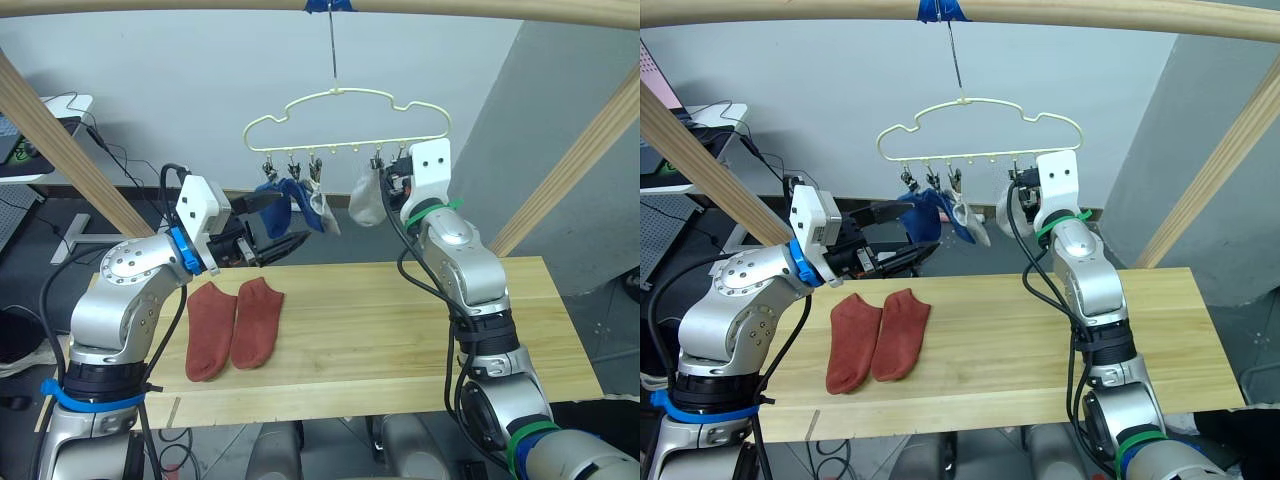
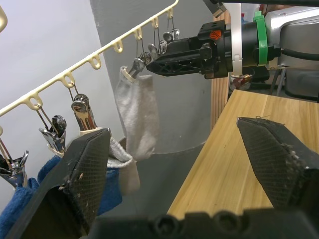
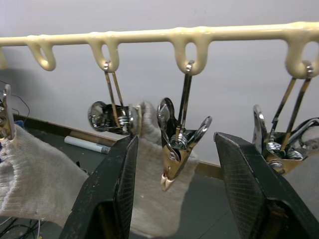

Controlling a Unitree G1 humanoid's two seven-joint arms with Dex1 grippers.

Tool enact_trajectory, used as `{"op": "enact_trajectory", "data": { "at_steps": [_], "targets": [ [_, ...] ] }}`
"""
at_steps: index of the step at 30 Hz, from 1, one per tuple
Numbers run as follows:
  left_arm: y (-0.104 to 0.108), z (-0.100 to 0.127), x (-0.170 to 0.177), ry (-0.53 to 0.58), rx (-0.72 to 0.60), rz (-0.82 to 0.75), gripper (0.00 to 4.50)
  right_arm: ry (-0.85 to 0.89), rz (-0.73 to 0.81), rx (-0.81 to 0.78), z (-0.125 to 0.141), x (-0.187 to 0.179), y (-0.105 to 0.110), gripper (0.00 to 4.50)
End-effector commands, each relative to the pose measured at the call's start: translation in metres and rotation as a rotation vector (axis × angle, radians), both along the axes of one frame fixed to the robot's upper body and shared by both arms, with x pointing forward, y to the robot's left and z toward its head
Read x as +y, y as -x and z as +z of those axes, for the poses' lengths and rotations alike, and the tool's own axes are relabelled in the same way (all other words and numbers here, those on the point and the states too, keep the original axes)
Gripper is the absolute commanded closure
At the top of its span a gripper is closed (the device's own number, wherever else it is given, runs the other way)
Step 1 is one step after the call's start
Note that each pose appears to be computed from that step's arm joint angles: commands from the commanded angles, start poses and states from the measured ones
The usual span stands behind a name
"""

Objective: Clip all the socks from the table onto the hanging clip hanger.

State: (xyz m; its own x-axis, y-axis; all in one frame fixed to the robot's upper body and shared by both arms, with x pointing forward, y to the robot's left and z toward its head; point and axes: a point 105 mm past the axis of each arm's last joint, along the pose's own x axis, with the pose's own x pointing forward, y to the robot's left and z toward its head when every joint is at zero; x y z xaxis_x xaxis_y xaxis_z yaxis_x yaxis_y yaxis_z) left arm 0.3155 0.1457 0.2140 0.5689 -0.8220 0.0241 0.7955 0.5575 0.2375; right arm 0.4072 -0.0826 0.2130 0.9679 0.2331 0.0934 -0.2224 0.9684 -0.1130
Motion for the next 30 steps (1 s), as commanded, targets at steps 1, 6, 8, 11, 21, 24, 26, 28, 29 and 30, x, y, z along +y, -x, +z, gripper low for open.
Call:
{"op": "enact_trajectory", "data": {
  "at_steps": [1, 6, 8, 11, 21, 24, 26, 28, 29, 30],
  "targets": [
    [0.002, 0.009, -0.003, -0.007, -0.042, -0.02, 0.0, -0.004, -0.024, -0.054, 0.014, -0.005, 0.004, 1.98],
    [0.002, 0.009, -0.003, -0.008, -0.043, -0.021, 0.0, -0.014, -0.02, -0.055, 0.015, -0.003, 0.004, 1.98],
    [0.002, 0.009, -0.003, -0.007, -0.043, -0.021, 0.0, -0.019, -0.012, -0.057, 0.017, -0.001, 0.003, 1.98],
    [0.002, 0.009, -0.003, -0.007, -0.043, -0.02, 0.0, -0.015, -0.001, -0.057, 0.018, 0.001, 0.002, 1.98],
    [0.002, 0.01, -0.003, -0.009, -0.044, -0.019, 0.0, -0.009, 0.008, -0.071, 0.021, 0.004, -0.004, 2.37],
    [0.002, 0.01, -0.003, -0.009, -0.044, -0.018, 0.0, -0.01, 0.013, -0.076, 0.022, 0.005, -0.005, 2.94],
    [0.002, 0.009, -0.003, -0.01, -0.043, -0.018, 0.0, -0.01, 0.016, -0.08, 0.023, 0.006, -0.005, 2.94],
    [0.002, 0.009, -0.003, -0.011, -0.042, -0.018, 0.0, -0.011, 0.019, -0.081, 0.023, 0.007, -0.005, 2.94],
    [0.002, 0.009, -0.003, -0.011, -0.042, -0.018, 0.0, -0.011, 0.021, -0.082, 0.024, 0.008, -0.005, 2.94],
    [0.002, 0.009, -0.003, -0.011, -0.042, -0.017, 0.0, -0.01, 0.024, -0.084, 0.024, 0.008, -0.005, 2.94]
  ]
}}
